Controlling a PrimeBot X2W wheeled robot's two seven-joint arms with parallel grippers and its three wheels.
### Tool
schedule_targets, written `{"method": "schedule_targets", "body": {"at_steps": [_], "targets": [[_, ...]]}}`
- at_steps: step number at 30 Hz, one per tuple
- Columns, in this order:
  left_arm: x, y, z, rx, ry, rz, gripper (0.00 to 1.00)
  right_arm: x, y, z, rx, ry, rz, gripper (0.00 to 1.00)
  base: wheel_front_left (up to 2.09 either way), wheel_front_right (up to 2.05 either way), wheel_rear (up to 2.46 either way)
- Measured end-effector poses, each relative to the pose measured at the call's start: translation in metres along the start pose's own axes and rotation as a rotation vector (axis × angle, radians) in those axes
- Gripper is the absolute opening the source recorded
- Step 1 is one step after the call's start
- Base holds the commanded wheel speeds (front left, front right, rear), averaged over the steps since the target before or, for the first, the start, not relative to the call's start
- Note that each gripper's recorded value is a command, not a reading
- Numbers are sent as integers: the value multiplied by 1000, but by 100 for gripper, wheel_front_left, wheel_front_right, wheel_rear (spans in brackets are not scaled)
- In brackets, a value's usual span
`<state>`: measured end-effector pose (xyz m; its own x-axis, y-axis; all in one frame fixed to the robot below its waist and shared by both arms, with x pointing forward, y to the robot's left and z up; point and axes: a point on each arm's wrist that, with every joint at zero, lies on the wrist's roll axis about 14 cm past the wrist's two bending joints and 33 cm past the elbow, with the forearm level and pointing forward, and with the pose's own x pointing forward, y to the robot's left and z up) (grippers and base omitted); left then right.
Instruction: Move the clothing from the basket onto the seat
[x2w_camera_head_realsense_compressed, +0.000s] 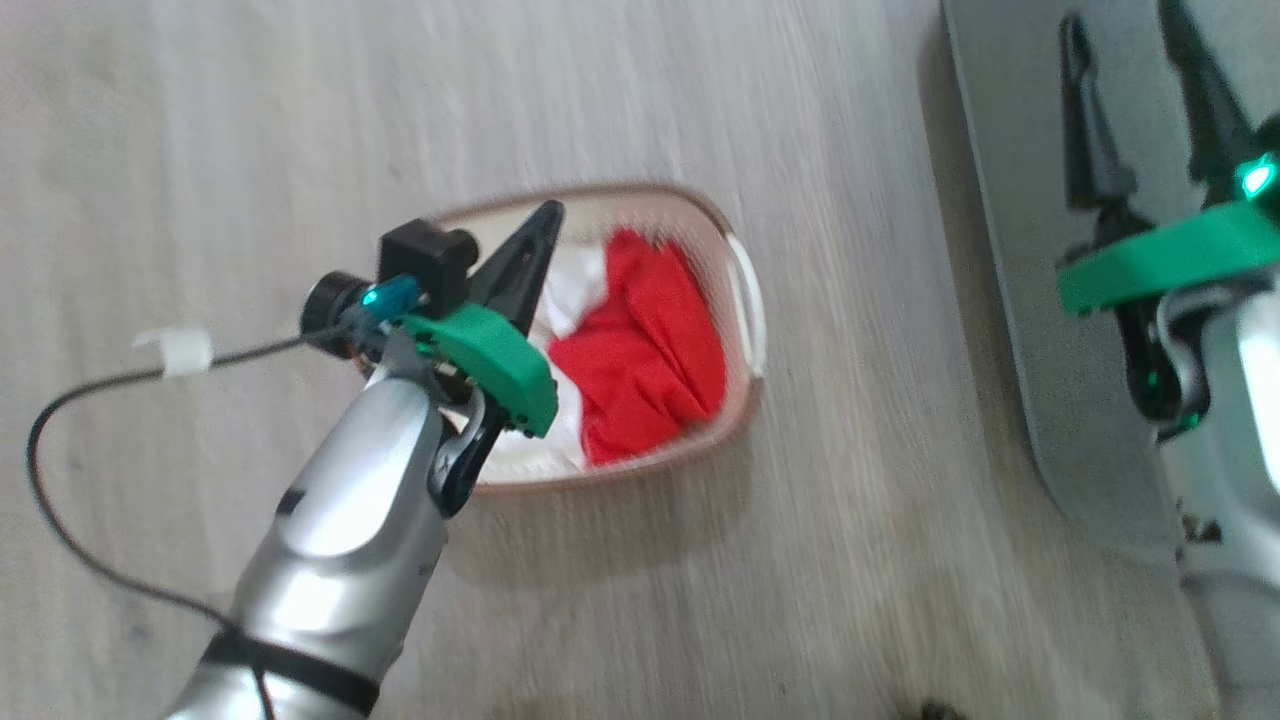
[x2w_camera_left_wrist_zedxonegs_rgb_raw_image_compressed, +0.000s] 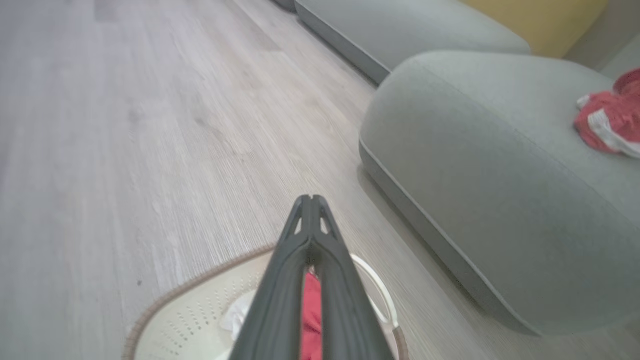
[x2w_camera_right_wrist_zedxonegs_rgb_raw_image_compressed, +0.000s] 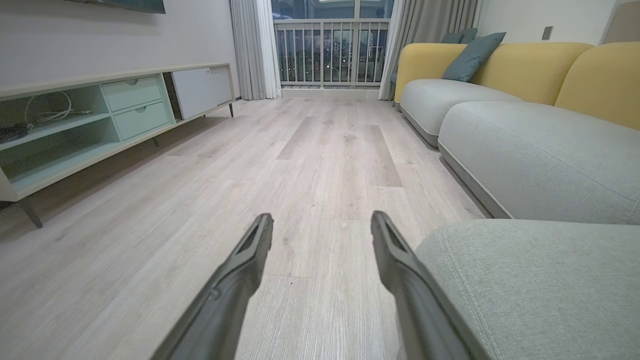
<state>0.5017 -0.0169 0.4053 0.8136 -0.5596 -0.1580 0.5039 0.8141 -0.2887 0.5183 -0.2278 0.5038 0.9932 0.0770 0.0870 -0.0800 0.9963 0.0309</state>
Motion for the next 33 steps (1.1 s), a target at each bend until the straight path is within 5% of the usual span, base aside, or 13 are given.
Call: {"method": "schedule_targets", "body": {"at_steps": [1, 3, 13, 21, 33], "targets": [[-7, 3, 15, 11, -40, 23, 0, -4, 3, 4, 6, -5, 4, 100, 0, 0, 0], [-15, 6, 27, 23, -71, 44, 100, -7, 6, 7, 11, -9, 7, 100, 0, 0, 0], [-104, 35, 95, 126, -260, 248, 100, -38, 33, 44, 51, -72, 50, 100, 0, 0, 0], [-173, 59, 103, 144, -316, 424, 100, -78, 41, 57, 85, -96, 39, 100, 0, 0, 0], [-201, 69, 96, 148, -323, 502, 100, -108, 24, 50, 94, -75, -23, 100, 0, 0, 0]]}}
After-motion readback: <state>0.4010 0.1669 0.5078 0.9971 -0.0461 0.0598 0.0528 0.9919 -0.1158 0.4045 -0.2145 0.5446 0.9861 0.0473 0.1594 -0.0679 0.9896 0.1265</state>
